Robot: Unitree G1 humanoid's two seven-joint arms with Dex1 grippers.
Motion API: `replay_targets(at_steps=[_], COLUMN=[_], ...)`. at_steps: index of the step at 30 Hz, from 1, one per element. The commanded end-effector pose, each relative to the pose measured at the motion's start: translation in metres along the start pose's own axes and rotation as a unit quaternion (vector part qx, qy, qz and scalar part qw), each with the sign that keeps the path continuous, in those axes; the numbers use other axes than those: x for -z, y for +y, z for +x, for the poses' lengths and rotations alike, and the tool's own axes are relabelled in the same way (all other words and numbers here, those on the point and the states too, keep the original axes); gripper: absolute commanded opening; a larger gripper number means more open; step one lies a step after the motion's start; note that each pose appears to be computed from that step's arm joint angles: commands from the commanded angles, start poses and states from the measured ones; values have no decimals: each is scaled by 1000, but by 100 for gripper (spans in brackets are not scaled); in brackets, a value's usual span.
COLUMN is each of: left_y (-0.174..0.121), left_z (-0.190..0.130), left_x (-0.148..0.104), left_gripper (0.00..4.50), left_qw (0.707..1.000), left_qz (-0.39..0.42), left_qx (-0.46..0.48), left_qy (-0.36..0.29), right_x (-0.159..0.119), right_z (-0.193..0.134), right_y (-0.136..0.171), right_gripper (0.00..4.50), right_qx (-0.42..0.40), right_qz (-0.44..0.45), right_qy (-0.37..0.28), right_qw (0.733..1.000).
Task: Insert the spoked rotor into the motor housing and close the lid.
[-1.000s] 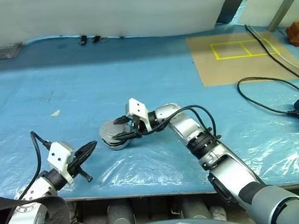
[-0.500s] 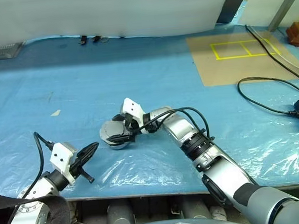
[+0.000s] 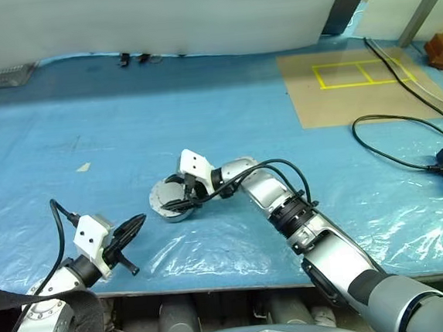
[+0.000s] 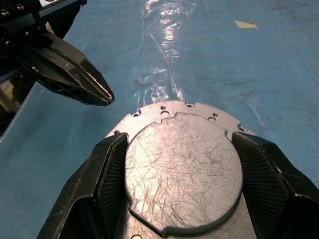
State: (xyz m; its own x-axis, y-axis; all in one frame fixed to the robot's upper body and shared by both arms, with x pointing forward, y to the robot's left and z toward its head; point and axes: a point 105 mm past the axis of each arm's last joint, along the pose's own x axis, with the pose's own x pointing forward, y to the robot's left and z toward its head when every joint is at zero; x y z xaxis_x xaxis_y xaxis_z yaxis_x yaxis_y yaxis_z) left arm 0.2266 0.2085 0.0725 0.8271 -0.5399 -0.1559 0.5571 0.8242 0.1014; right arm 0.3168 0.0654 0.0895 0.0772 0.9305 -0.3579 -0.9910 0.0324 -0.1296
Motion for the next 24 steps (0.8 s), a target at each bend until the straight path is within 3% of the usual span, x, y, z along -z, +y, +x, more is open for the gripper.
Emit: replay_targets(at_steps=[1, 18, 24], left_y=[-1, -4, -7], left_z=[0, 9, 10], left_x=[-13, -15, -15], left_gripper=[0, 0, 0], left_qw=[1000, 999, 999], left_qz=[20, 21, 19], left_qx=[1, 12, 15], left_qy=[-21, -27, -28], right_x=[1, 20, 16], right_z=[1, -3, 4], right_y=[6, -1, 2], right_gripper=[297, 297, 297], right_qx=[-21, -26, -17], right_qz=[-20, -35, 20], right_qy=[16, 76, 41], right_qw=[999, 996, 999])
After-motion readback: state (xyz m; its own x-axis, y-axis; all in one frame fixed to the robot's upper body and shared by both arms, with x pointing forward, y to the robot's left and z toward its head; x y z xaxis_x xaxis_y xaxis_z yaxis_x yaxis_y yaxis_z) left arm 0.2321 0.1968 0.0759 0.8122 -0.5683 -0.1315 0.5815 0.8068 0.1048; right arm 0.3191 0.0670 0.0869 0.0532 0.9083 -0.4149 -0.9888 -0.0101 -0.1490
